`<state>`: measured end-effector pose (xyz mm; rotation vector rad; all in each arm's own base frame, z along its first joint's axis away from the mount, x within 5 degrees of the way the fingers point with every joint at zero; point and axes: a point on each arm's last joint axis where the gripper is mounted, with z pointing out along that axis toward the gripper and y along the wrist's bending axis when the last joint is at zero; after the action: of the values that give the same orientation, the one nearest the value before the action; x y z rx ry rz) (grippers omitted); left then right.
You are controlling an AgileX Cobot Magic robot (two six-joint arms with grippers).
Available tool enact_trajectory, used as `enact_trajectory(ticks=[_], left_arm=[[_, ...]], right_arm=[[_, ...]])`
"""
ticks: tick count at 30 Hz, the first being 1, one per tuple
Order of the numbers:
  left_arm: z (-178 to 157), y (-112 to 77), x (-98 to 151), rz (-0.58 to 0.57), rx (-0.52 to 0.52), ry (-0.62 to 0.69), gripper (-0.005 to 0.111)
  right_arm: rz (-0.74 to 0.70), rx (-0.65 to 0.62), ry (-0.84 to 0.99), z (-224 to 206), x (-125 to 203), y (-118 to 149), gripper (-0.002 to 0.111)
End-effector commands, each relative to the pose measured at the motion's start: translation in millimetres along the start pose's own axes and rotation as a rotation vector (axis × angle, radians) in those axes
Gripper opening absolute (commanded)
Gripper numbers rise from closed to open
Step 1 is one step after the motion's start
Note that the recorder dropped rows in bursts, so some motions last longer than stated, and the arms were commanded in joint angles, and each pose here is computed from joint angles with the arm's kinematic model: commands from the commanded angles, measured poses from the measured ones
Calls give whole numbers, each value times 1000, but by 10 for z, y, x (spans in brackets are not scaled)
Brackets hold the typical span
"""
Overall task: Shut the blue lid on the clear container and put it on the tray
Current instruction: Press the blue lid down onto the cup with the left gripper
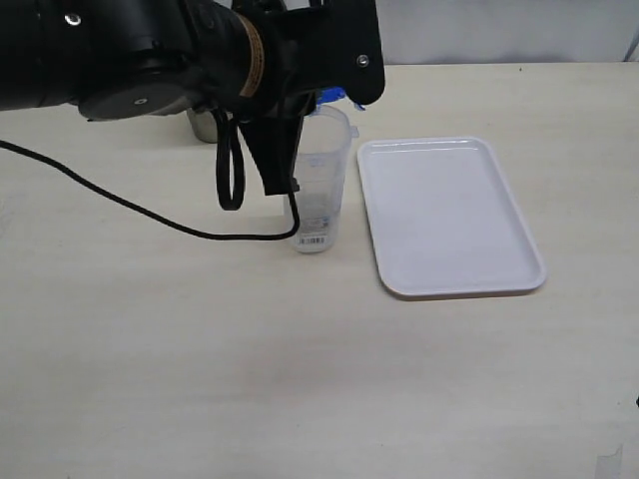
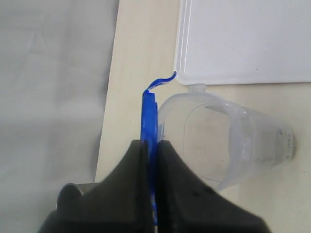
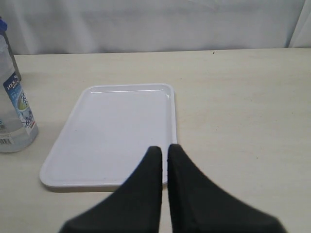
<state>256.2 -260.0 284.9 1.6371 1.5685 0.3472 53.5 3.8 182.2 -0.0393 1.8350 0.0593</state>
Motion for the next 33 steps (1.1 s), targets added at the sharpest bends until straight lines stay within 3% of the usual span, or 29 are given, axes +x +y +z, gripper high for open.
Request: enact_trajectory(ticks=[1, 8, 33], left_arm=[[-38, -3, -17, -12, 12, 1, 0], [-40, -60, 6, -22, 74, 27, 0], [-48, -126, -41, -39, 148, -22, 0]], right_arm=[[6, 2, -6, -1, 1, -1, 4], [6, 2, -6, -1, 1, -1, 4], [6, 2, -6, -1, 1, -1, 4]])
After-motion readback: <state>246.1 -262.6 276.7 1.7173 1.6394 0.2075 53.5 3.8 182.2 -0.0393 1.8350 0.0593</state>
